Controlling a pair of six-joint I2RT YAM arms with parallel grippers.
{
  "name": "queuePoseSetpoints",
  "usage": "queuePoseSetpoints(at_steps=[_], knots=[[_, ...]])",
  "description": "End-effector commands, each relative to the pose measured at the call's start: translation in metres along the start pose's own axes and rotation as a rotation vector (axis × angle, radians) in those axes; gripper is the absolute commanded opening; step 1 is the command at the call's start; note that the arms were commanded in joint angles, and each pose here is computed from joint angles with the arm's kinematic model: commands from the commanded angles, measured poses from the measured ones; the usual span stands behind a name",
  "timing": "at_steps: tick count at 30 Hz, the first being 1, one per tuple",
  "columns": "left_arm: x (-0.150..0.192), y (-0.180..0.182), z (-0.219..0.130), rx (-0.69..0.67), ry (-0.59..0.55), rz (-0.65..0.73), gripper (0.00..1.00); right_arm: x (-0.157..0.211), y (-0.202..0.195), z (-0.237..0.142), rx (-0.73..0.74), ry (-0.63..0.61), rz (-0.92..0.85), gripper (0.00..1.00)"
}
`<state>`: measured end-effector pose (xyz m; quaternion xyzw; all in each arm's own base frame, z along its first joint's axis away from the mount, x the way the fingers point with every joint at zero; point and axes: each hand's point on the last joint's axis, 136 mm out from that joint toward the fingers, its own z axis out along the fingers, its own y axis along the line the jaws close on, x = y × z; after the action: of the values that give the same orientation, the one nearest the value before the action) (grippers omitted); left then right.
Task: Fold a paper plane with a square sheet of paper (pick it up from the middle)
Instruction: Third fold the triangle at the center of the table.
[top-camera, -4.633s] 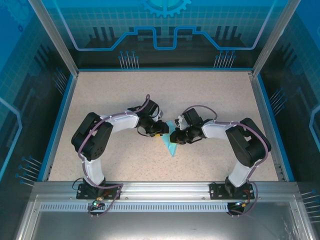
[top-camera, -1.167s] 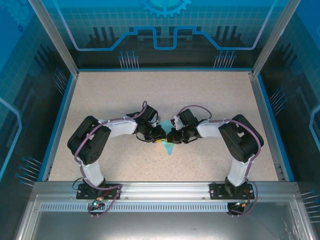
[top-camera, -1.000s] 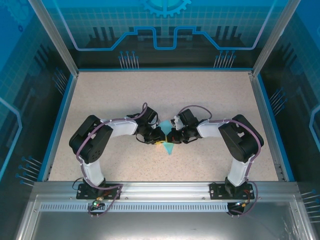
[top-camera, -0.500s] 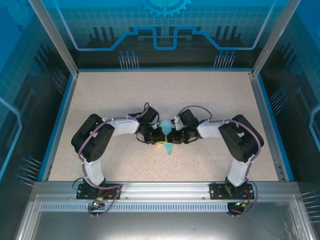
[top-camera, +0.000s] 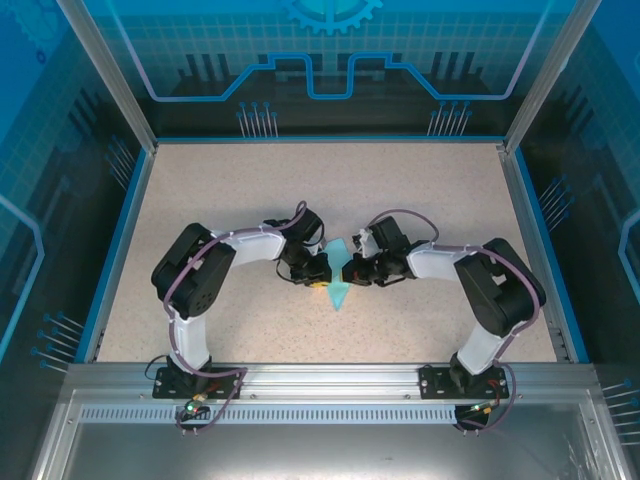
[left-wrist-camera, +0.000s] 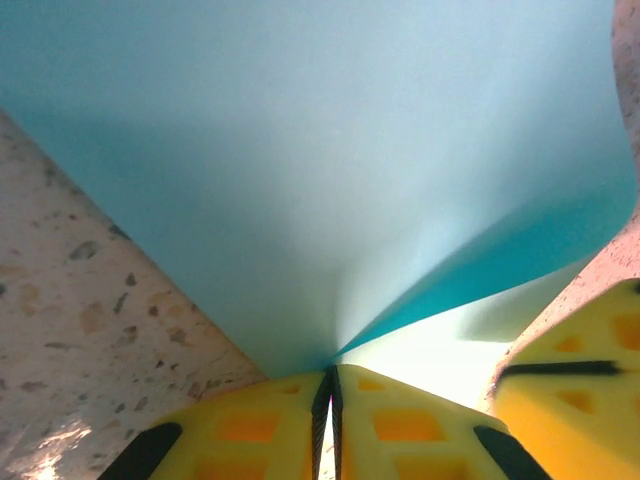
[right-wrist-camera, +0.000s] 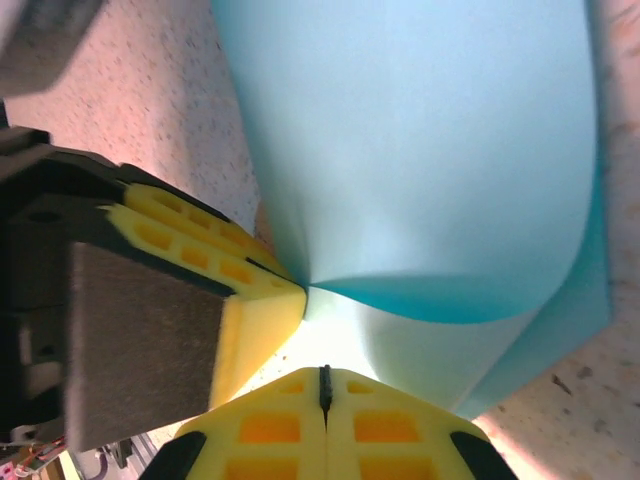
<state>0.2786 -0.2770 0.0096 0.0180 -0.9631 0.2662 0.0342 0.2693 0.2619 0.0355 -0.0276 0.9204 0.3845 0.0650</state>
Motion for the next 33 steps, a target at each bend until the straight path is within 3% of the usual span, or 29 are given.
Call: queuePoseSetpoints(at_steps=[1, 11, 24, 33], knots=[[0.007, 0.048, 0.020, -0.190, 0.025, -0.017, 0.14, 0.001, -0.004, -0.009, 0.002, 0.002, 0.026, 0.02], [0.004, 0.047, 0.017, -0.209, 0.023, 0.002, 0.14, -0.006, -0.007, 0.004, 0.022, 0.018, 0.032, 0.02], [0.004, 0.051, 0.018, -0.242, 0.030, 0.025, 0.14, 0.002, -0.051, 0.007, 0.251, 0.057, 0.053, 0.03], [0.004, 0.055, 0.020, -0.268, 0.038, 0.034, 0.14, 0.008, -0.066, 0.005, 0.328, 0.064, 0.075, 0.03]])
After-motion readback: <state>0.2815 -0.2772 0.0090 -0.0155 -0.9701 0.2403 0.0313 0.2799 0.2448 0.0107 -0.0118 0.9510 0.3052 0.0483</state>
